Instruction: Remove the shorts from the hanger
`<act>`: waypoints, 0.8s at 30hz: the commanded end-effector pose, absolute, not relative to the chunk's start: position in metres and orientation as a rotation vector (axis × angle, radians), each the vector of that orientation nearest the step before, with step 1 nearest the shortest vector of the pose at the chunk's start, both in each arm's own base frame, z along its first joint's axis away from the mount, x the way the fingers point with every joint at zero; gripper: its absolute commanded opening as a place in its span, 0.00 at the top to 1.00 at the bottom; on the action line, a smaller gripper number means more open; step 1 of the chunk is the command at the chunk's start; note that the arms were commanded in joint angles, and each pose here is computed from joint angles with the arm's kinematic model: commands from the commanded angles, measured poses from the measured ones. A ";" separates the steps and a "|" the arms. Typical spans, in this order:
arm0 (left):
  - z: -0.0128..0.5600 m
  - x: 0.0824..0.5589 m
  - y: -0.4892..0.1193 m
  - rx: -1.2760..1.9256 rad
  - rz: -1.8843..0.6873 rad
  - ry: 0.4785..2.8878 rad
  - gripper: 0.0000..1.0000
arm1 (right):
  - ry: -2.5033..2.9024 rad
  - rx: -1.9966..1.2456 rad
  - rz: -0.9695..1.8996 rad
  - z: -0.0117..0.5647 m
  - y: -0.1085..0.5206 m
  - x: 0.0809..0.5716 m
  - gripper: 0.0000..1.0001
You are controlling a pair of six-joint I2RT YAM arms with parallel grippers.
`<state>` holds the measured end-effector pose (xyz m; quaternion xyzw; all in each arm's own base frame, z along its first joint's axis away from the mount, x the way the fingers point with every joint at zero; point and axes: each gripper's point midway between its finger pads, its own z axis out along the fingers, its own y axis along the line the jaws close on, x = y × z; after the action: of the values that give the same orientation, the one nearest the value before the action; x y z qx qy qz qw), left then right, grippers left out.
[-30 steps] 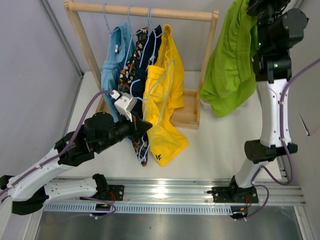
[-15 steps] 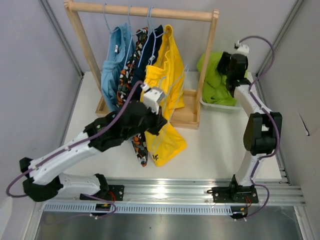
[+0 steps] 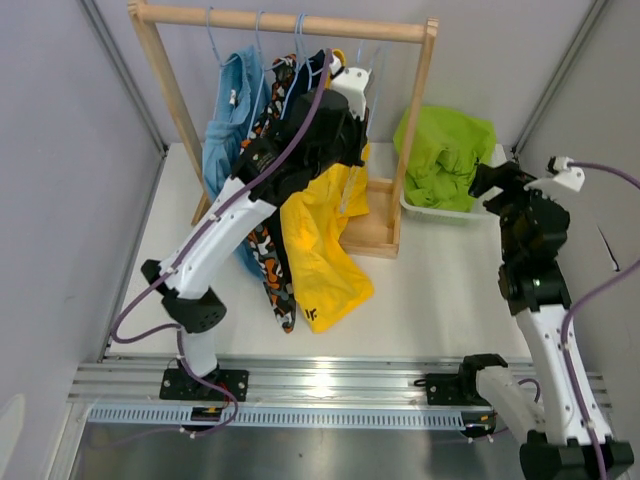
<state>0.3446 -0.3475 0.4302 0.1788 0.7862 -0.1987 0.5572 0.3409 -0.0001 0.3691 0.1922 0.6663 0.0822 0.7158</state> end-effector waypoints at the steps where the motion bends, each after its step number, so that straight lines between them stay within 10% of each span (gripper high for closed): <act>1: 0.440 0.376 -0.337 0.392 -0.405 1.826 1.00 | 1.573 0.408 0.246 0.337 0.013 0.314 0.16; 24: 0.474 0.447 -0.377 0.265 -0.566 1.569 1.00 | 1.595 0.310 0.417 0.319 0.048 0.275 0.17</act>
<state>0.4401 -0.3754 0.4451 0.1347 0.7287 -0.2252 0.6326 0.2769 0.0424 0.3139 0.1461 0.7138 0.1704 0.6634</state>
